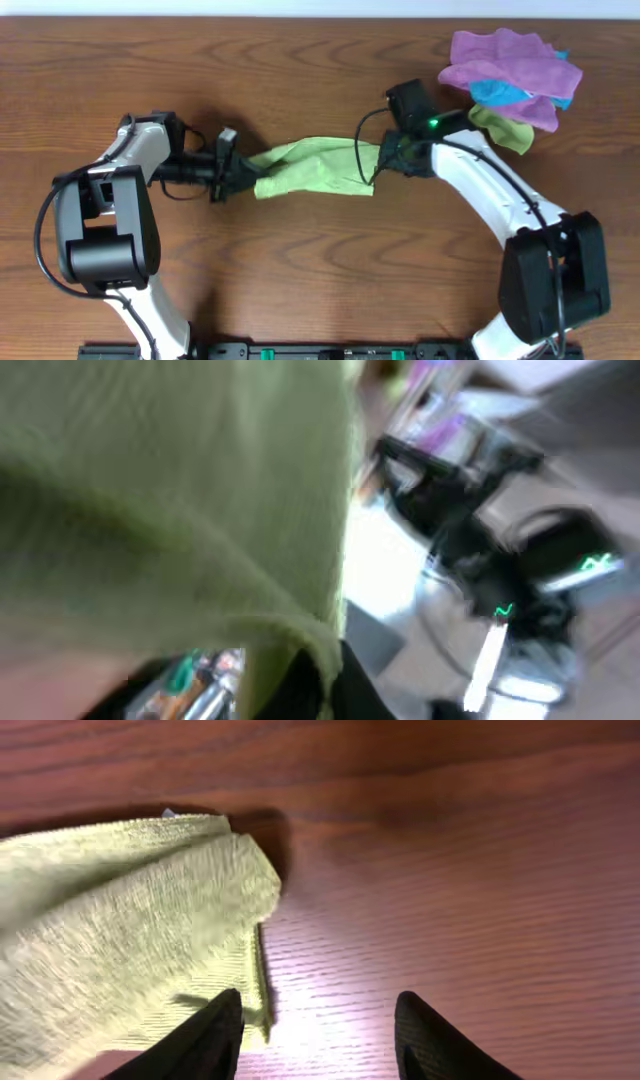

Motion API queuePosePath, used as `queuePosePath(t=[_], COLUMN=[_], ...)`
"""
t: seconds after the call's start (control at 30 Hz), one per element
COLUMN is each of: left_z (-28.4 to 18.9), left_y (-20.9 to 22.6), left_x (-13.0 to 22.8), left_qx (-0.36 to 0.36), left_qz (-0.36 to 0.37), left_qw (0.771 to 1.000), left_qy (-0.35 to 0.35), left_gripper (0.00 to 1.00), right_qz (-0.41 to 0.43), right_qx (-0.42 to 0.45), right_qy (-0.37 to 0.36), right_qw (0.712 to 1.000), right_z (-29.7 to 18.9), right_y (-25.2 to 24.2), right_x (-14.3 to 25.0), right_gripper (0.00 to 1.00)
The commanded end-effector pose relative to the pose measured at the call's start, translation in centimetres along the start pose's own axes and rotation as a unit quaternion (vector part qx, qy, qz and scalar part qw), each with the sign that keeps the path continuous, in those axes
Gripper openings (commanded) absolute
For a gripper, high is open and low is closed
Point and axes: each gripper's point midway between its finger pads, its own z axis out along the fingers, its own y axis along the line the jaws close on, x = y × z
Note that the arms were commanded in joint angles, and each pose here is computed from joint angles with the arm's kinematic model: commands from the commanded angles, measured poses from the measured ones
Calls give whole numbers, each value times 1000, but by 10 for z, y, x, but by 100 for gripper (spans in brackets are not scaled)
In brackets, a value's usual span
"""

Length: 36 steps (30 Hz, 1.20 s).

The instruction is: Fold the cloth

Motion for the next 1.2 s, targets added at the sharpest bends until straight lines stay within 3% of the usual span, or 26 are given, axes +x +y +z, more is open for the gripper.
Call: queuePosePath(t=[0.0, 0.3, 0.47, 1.17], left_z=[-7, -12, -14, -18], left_y=[20, 30, 38, 51], left_x=[7, 13, 23, 25], left_qx=[-74, -94, -116, -155], left_qz=[89, 121, 136, 138], left_qw=[993, 988, 983, 977], left_qy=[1, 14, 33, 44], left_gripper=[6, 6, 6, 6], right_qz=[38, 96, 116, 79], right_qx=[-52, -164, -182, -215], right_qy=[26, 74, 86, -9], right_qw=[998, 979, 973, 973], right_z=[-7, 7, 23, 38], right_y=[7, 25, 23, 25], right_x=[2, 14, 29, 3], right_gripper=[51, 56, 59, 59])
